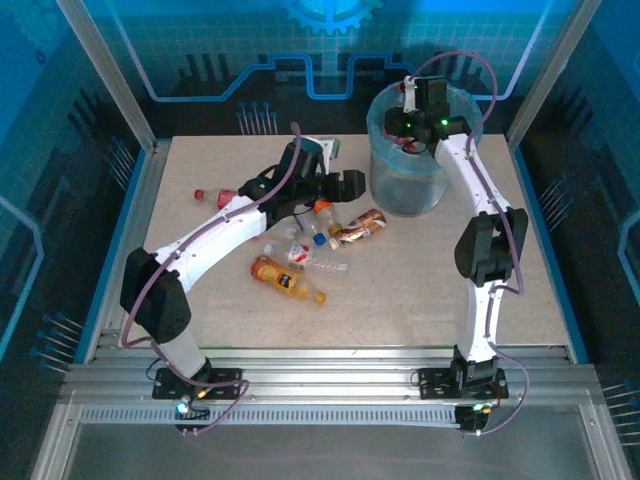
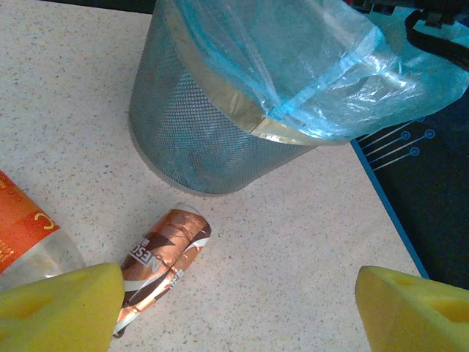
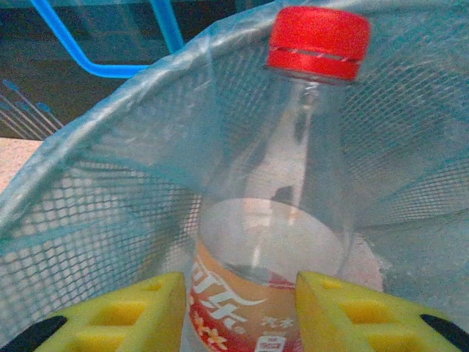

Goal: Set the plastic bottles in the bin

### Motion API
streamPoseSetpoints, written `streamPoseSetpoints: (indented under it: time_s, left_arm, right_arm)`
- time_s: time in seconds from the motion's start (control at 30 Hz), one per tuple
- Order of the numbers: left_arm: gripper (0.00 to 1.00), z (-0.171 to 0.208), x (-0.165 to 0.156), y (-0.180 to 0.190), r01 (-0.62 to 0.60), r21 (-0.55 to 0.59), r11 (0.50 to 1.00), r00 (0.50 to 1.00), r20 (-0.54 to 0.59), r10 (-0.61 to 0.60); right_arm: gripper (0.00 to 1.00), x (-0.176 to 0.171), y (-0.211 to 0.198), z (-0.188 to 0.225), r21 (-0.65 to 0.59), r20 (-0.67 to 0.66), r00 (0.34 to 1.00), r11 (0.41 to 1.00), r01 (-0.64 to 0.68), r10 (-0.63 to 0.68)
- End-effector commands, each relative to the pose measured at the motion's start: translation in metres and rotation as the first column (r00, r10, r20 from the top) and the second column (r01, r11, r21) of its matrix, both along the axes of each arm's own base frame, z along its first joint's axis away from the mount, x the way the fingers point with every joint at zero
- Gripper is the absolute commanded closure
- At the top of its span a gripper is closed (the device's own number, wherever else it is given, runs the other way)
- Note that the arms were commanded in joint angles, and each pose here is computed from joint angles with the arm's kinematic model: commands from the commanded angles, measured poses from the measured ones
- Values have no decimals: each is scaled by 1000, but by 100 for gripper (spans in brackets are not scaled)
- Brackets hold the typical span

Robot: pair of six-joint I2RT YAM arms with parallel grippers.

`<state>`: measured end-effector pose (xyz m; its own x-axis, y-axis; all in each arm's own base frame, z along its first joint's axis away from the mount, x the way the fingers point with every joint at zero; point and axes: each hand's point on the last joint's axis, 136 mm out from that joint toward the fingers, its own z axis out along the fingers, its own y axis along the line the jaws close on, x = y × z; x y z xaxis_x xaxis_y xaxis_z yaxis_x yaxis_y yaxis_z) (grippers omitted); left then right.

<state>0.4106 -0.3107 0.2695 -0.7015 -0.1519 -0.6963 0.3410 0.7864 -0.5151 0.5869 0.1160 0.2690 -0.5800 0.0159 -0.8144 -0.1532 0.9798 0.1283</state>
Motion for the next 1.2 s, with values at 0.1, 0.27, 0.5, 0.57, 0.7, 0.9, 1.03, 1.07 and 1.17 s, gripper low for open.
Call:
streamPoseSetpoints:
  time_s: [0.1, 0.27, 0.5, 0.57, 0.7, 0.9, 1.03, 1.07, 1.17]
  left_arm:
    - [17, 7, -4, 12, -15, -23, 1000, 1000, 23, 15]
    - [17, -2, -4, 16, -15, -15, 1000, 1000, 2, 15]
    - [17, -2, -2, 20, -19, -19, 1000, 1000, 1, 19]
    - [17, 6, -1, 22, -21, -25, 999, 1000, 19, 21]
    - [17, 28, -1, 27, -25, -41, 999, 998, 63, 27]
    - [16, 61, -14, 42, -38, -49, 998, 990, 133, 44]
    - [15, 71, -30, 59, -55, -29, 998, 984, 169, 59]
    - [15, 70, -36, 65, -63, -15, 998, 982, 176, 65]
    - [14, 61, -53, 86, -101, 30, 994, 978, 188, 93]
  right_arm:
    - [55, -8, -7, -33, 20, -105, 994, 1000, 15, -13]
    - [57, -15, -1, -57, 50, -163, 987, 999, 10, -2]
    - [57, -21, 2, -26, 61, -116, 993, 998, -2, 9]
    - [56, -20, 2, -1, 56, -74, 997, 998, -3, 7]
    - [47, -25, 4, 49, 35, 21, 1000, 999, 18, -19]
    - [24, -43, 14, 105, 21, 139, 989, 999, 46, -48]
    - [23, -66, 35, 136, -6, 195, 981, 1000, 2, -1]
    - [24, -75, 45, 142, -26, 212, 977, 999, -26, 31]
    - [24, -105, 86, 154, -104, 238, 952, 980, -171, 191]
